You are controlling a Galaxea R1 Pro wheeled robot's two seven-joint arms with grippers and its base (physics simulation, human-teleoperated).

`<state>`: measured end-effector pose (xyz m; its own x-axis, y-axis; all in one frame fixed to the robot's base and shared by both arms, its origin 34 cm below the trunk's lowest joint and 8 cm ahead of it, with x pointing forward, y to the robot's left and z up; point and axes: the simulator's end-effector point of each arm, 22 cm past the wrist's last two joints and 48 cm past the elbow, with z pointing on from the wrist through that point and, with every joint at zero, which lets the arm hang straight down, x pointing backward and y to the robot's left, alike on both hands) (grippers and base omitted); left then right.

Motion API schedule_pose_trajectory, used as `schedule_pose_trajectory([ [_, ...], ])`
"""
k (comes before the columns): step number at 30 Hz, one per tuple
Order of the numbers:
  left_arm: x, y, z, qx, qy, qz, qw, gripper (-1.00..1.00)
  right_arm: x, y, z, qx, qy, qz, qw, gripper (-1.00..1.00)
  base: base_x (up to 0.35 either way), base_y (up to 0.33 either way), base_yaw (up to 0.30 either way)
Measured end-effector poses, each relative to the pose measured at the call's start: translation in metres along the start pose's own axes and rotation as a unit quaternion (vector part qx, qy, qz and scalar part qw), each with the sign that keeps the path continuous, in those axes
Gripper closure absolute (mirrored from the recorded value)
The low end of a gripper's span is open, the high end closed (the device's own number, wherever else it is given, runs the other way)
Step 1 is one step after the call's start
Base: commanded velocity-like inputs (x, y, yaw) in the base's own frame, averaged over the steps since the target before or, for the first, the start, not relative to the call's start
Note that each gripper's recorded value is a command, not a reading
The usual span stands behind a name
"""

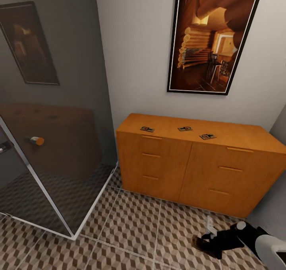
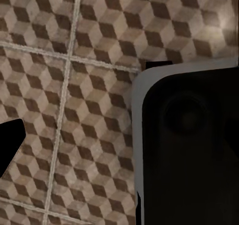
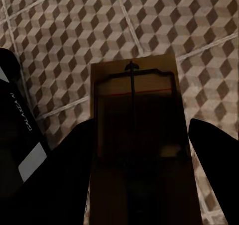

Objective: Take the four mousetraps from the cabinet in the bathroom and place them on the bathroom floor. Make sure all four end up on the same floor surface, and ensure that at least two of them are either under or directly next to the same bathroom sink.

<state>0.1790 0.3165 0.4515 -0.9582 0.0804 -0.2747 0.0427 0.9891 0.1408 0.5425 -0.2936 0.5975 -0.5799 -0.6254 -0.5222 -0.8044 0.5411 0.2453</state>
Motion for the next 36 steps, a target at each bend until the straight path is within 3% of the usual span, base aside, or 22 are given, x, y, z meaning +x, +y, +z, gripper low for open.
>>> schedule_pose_trajectory([
  [5, -0.027, -0.012, 0.004, 0.019, -0.030, 0.028, 0.9990, -1.00, 0.037, 0.034, 0.026, -0.001, 0.000, 0.001, 1.0000, 1.00, 0.000, 0.000, 0.000],
  [13, -0.071, -0.023, 0.008, 0.029, -0.078, 0.037, 0.9959, -1.00, 0.073, 0.073, 0.043, -0.014, 0.004, 0.029, 0.9995, 1.00, 0.000, 0.000, 0.000],
  [19, -0.099, -0.029, 0.009, 0.031, -0.107, 0.032, 0.9933, -1.00, 0.072, 0.060, 0.055, 0.066, -0.040, 0.078, 0.9939, 1.00, 0.000, 0.000, 0.000],
  [23, -0.127, -0.034, 0.009, 0.031, -0.127, 0.028, 0.9910, -1.00, 0.057, 0.036, 0.065, 0.156, -0.065, 0.101, 0.9804, 1.00, 0.000, 0.000, 0.000],
  [28, -0.169, -0.038, 0.011, 0.032, -0.111, 0.028, 0.9929, -1.00, 0.030, 0.015, 0.075, 0.268, -0.096, 0.113, 0.9520, 1.00, 0.000, 0.000, 0.000],
  [33, -0.226, -0.045, -0.001, 0.035, -0.123, 0.023, 0.9915, -1.00, 0.019, 0.011, 0.074, 0.320, -0.119, 0.115, 0.9329, 1.00, 0.000, 0.000, 0.000],
  [36, -0.270, -0.061, -0.018, 0.045, -0.144, 0.014, 0.9885, -1.00, 0.014, 0.008, 0.069, 0.348, -0.135, 0.118, 0.9202, 1.00, 0.000, 0.000, 0.000],
])
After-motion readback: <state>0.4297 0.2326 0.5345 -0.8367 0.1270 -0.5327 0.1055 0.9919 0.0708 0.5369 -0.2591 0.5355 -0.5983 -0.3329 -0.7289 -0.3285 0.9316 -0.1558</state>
